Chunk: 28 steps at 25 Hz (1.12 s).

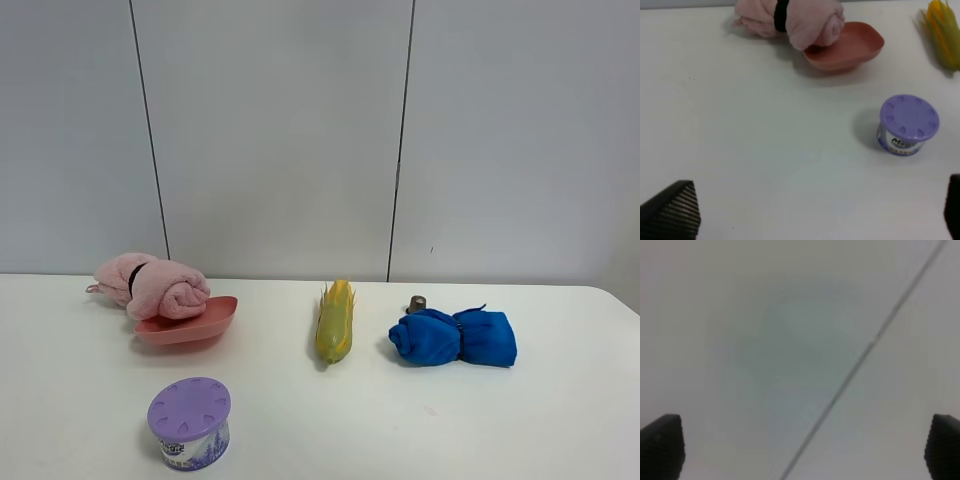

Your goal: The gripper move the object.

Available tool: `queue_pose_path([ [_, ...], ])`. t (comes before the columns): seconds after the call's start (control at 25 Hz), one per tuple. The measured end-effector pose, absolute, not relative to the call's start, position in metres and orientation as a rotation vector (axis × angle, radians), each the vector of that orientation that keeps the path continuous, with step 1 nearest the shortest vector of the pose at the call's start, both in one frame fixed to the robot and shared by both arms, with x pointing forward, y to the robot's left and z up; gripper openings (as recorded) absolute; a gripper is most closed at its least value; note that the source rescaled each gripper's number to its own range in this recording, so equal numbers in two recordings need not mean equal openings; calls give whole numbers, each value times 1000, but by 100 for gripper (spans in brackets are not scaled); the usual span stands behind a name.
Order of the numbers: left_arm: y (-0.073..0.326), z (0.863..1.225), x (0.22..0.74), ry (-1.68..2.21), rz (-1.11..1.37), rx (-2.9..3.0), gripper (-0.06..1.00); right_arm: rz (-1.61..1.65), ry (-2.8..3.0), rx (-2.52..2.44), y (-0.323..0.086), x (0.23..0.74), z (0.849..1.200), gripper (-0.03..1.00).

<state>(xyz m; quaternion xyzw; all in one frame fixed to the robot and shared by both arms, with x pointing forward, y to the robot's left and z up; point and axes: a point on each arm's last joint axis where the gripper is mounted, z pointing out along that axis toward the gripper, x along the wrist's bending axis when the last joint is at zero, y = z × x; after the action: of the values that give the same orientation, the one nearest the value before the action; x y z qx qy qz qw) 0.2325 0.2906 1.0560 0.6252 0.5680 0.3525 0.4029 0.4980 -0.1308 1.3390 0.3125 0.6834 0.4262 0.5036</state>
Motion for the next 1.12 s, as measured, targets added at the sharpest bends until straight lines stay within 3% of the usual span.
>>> queue_pose_path([
  [0.32,291,1056,233,1435,890,1579,100,802,1605,1042,-215,537,1303,95],
  [0.52,291,1056,233,1435,890,1579,100,700,1547,1164,-266,527,1284,95],
  [0.8,291,1056,233,1435,890,1579,100,595,1424,1291,-320,462,1264,95],
  [1.12,291,1056,233,1435,890,1579,100,629,1336,1330,-329,362,1231,95],
])
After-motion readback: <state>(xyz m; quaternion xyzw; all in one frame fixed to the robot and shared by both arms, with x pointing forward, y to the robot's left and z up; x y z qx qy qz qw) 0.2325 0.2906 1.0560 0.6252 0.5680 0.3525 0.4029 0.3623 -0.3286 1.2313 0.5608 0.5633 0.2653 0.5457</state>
